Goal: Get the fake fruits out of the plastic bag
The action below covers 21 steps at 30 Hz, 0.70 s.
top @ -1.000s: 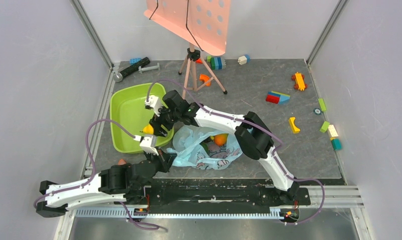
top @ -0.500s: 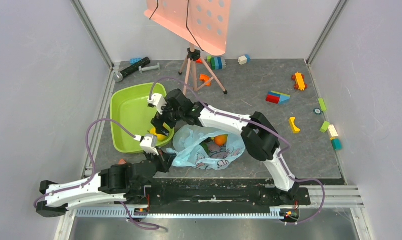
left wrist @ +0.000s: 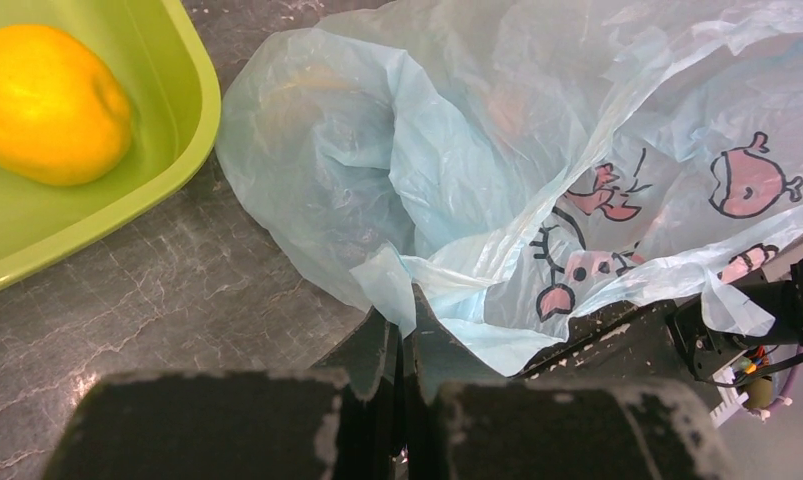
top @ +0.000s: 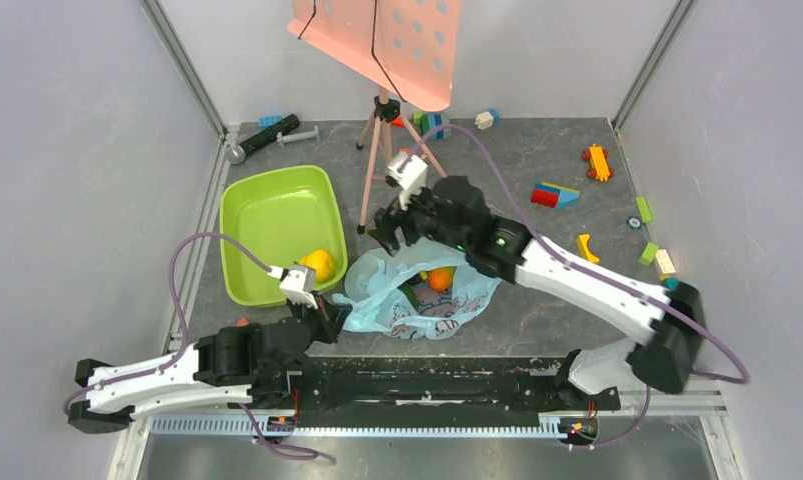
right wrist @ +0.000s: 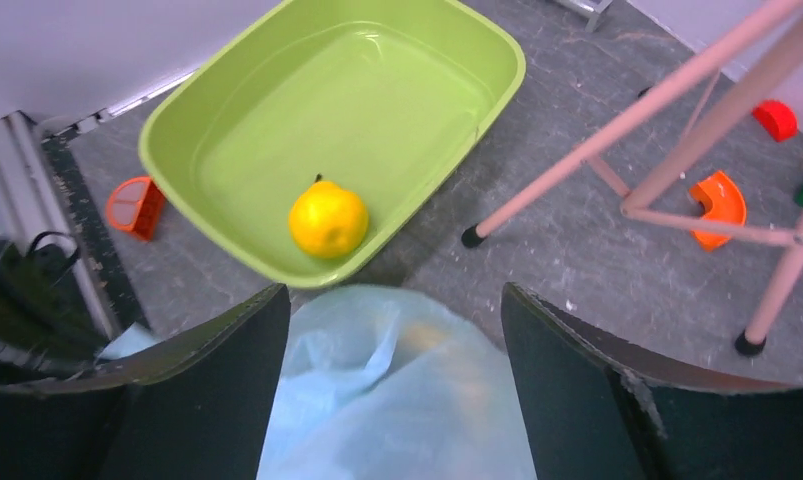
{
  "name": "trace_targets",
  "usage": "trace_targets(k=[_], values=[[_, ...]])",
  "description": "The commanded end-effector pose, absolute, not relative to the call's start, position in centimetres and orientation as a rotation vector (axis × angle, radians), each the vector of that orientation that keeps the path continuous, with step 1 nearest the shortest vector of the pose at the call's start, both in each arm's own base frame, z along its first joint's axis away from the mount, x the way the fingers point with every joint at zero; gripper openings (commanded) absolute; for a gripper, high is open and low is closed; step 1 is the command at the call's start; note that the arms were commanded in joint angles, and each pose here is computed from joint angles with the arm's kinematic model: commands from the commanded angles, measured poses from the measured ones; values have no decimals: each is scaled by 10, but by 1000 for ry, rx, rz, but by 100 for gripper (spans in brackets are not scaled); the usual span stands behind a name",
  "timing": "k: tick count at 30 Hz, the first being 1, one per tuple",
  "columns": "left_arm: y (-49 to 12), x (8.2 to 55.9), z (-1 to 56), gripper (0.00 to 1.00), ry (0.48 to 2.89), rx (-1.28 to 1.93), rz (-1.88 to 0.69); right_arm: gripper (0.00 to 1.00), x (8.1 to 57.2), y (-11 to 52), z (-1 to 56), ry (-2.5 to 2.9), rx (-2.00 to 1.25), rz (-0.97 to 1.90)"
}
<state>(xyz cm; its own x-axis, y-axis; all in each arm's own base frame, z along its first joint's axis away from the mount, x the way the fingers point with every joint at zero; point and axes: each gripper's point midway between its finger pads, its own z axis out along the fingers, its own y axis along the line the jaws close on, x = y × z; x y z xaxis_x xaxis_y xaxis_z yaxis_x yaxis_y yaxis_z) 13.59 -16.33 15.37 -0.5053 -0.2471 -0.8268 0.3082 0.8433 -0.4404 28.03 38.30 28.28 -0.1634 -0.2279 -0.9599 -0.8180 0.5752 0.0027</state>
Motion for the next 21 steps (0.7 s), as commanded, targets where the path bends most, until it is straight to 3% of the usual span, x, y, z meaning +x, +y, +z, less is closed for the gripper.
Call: trace_targets(k=[1,4,6,11,17,21], values=[[-172,139,183,2,1932,74,-706,78,244,349,280,1713,-815,698],[-174,139,187,3,1936,92,-693,78,220,322,270,1745,-827,670],[-174,139,188,18,1942,98,-686,81,214,300,266,1772,-792,621],[-167,139,195,29,1953,94,-655,94,213,244,279,1785,-641,477],[-157,138,220,46,1944,110,-645,98,208,210,328,1715,-553,436],[-152,138,254,56,1909,138,-655,98,204,190,331,1750,-527,379]])
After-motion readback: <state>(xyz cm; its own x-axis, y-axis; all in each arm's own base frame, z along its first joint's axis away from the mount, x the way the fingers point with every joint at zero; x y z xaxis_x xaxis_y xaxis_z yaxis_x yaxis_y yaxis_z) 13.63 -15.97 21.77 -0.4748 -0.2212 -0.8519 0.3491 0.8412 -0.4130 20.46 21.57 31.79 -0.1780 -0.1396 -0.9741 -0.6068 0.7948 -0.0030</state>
